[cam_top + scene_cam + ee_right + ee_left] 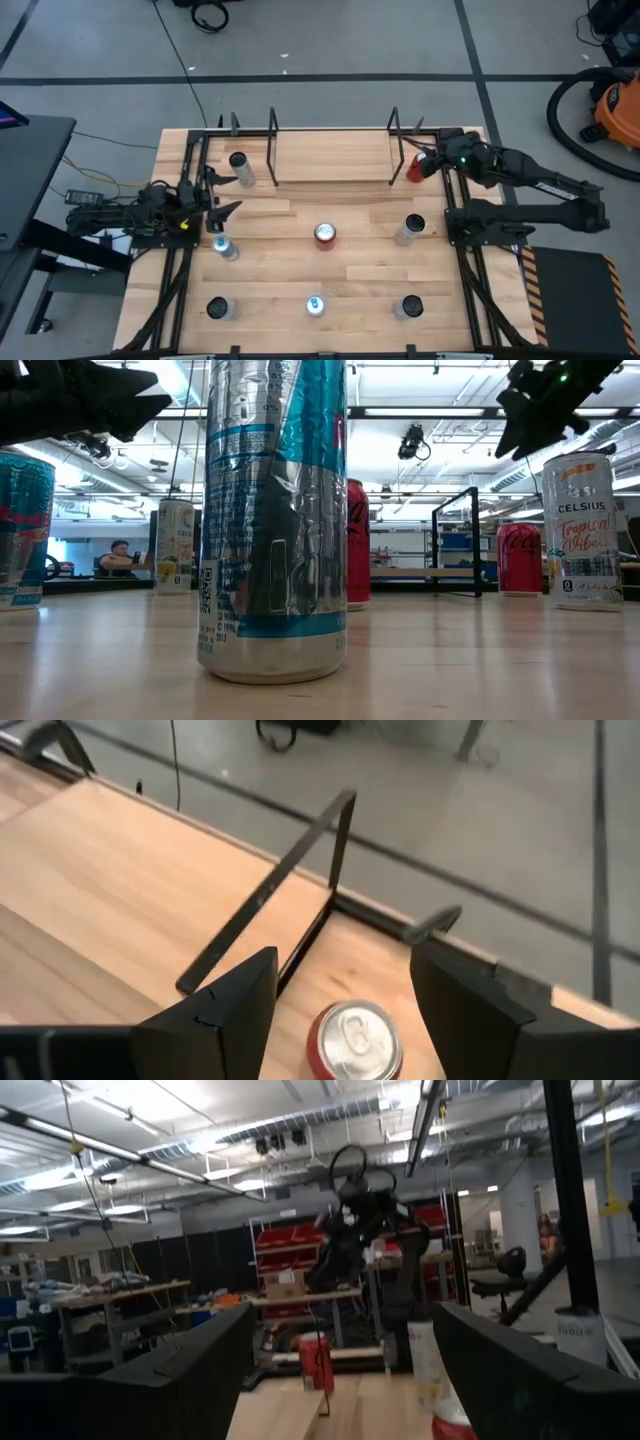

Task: Place canned beverage on shelf
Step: Put the right red soda can on the shelf

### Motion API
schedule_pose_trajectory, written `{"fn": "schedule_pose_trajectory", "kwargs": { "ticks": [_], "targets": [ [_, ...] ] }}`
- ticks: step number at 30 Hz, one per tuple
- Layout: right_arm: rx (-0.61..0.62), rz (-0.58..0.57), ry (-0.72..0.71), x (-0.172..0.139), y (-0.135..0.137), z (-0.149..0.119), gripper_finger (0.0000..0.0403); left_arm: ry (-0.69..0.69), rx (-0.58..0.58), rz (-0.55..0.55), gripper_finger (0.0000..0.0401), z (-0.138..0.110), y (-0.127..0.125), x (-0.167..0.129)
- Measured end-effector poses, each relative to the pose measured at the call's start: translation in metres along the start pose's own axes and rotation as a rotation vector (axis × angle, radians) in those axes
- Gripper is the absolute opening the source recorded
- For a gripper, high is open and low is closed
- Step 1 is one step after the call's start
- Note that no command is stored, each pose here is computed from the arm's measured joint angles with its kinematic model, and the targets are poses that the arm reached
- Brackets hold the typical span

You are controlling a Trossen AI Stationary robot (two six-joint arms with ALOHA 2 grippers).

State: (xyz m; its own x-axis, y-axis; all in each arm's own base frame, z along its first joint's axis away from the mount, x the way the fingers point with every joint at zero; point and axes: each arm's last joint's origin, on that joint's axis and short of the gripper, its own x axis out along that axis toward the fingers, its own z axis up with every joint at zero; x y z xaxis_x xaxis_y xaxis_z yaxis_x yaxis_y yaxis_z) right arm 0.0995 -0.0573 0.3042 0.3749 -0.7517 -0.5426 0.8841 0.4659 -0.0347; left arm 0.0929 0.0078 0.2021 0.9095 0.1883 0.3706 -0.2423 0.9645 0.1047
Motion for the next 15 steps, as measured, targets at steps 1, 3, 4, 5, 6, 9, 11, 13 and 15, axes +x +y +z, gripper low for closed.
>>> {"fn": "schedule_pose_trajectory", "kwargs": {
  "ticks": [1, 3, 4, 5, 6, 9, 11, 13, 15],
  "targets": [
    [0.009, 0.019, 0.027, 0.003, 0.000, 0.000, 0.0238, -0.011, -0.002, 0.002, 0.0316, 0.001, 0.000, 0.000],
    [0.030, 0.054, 0.081, 0.008, -0.001, 0.000, 0.0238, -0.024, -0.006, 0.004, 0.0316, 0.002, 0.000, 0.000],
    [0.045, 0.063, 0.099, 0.009, -0.001, 0.000, 0.0238, -0.021, -0.009, 0.004, 0.0316, 0.002, 0.000, 0.000],
    [0.063, 0.060, 0.106, 0.011, -0.002, 0.000, 0.0238, -0.019, -0.011, 0.003, 0.0316, 0.002, 0.000, 0.000],
    [0.080, 0.049, 0.106, 0.012, -0.003, 0.001, 0.0238, -0.019, -0.011, 0.003, 0.0316, 0.002, 0.000, 0.000],
    [0.104, 0.021, 0.106, 0.013, -0.007, 0.001, 0.0238, -0.003, -0.045, 0.001, 0.0316, 0.000, 0.000, 0.000],
    [0.114, 0.016, 0.112, 0.014, -0.008, 0.001, 0.0238, 0.001, -0.067, 0.000, 0.0316, 0.000, 0.000, 0.000],
    [0.132, 0.012, 0.139, 0.015, -0.009, 0.000, 0.0238, 0.011, -0.077, -0.002, 0.0316, -0.001, 0.000, 0.000],
    [0.160, -0.010, 0.175, 0.018, -0.009, -0.002, 0.0238, 0.010, -0.077, -0.001, 0.0316, -0.001, 0.000, 0.000]
  ]
}}
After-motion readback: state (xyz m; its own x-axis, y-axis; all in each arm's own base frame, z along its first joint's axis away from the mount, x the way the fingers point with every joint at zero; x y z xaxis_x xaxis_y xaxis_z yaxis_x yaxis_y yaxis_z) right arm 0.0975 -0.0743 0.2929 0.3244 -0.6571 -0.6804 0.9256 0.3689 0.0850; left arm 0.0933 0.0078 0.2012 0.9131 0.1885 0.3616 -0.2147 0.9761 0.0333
